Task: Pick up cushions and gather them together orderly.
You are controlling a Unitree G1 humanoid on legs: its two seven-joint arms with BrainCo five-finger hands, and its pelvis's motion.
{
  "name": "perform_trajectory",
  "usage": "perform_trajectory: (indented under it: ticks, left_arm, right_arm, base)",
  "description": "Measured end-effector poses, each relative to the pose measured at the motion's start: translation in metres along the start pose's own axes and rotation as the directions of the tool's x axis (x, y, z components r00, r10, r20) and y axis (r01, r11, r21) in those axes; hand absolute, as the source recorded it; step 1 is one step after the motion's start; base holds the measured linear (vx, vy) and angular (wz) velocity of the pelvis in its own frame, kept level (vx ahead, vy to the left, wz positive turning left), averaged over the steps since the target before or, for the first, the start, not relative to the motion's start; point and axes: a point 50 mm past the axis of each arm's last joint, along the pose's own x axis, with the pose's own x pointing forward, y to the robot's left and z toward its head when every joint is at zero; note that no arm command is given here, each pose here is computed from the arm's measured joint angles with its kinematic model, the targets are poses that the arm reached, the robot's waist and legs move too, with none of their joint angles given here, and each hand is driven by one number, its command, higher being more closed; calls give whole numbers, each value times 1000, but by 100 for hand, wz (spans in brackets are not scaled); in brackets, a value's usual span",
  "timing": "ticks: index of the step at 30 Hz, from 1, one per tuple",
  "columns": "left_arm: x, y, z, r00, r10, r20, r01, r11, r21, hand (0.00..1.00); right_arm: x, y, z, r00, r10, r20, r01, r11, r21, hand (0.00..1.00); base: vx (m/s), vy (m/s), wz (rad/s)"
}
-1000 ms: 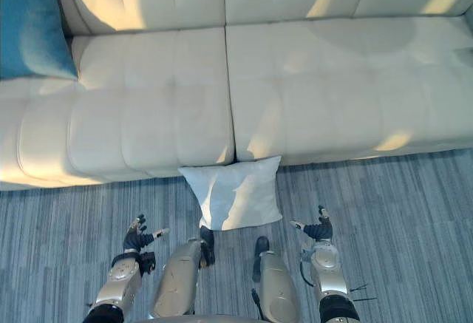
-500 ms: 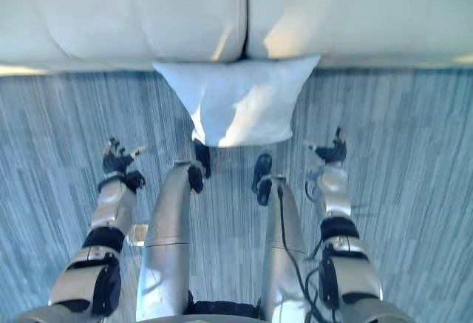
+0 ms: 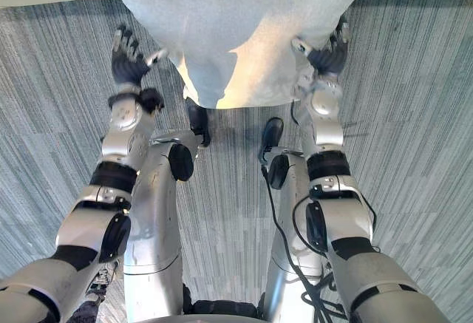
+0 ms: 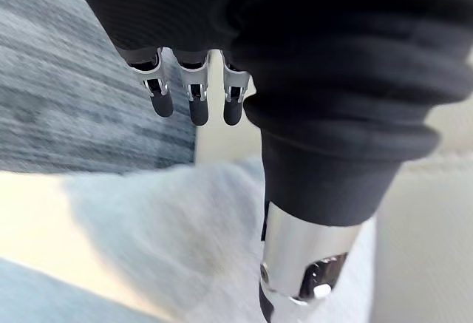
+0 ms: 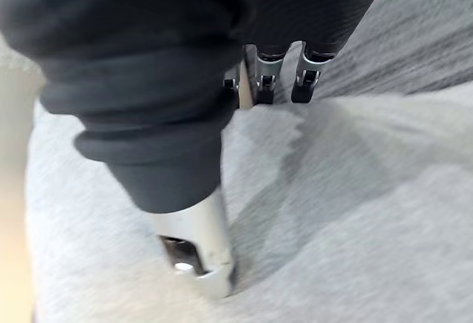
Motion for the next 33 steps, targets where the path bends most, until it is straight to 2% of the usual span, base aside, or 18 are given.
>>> perform_trajectory:
  ticks: [10,13,16,18,22,24,27,30,33]
  left_arm:
    - [-8,3,14,996,33,78,-32,999,-7,100]
    - [-20,9,3,997,67,50,-66,998,-14,100]
    - [-48,19,-32,989,127,-79,-128,992,-8,100]
    - [-64,13,-21,994,101,-27,-104,990,-93,100]
    - [-98,-6,18,980,50,194,10,956,-295,100]
    - [-109,-10,23,970,26,241,54,947,-317,100]
    - [-129,0,5,982,13,187,45,953,-301,100]
    - [-155,18,-24,998,14,65,2,968,-250,100]
    - [-189,41,-52,995,36,-88,-51,983,-179,100]
  right_arm:
    - [-16,15,11,996,67,61,-71,995,67,100]
    - [-33,21,7,992,107,74,-114,989,97,100]
    - [-57,22,-14,990,140,21,-142,984,112,100]
    - [-72,16,-16,991,132,32,-135,978,157,100]
    - [-101,-6,0,979,91,184,-140,953,269,100]
    - [-113,-17,5,969,83,234,-151,945,291,100]
    - [-136,-34,-7,971,104,216,-163,948,274,100]
    - [-161,-49,-28,980,151,131,-177,959,220,100]
    - [-190,-64,-57,978,204,-41,-196,969,150,100]
  base:
    - [-28,33,-1]
    - [-63,14,-7]
    - [-38,-28,4]
    - [-15,-54,4]
    - [25,-47,9]
    - [115,-16,4]
    - [175,-16,2]
    - [244,20,8]
    - [326,38,4]
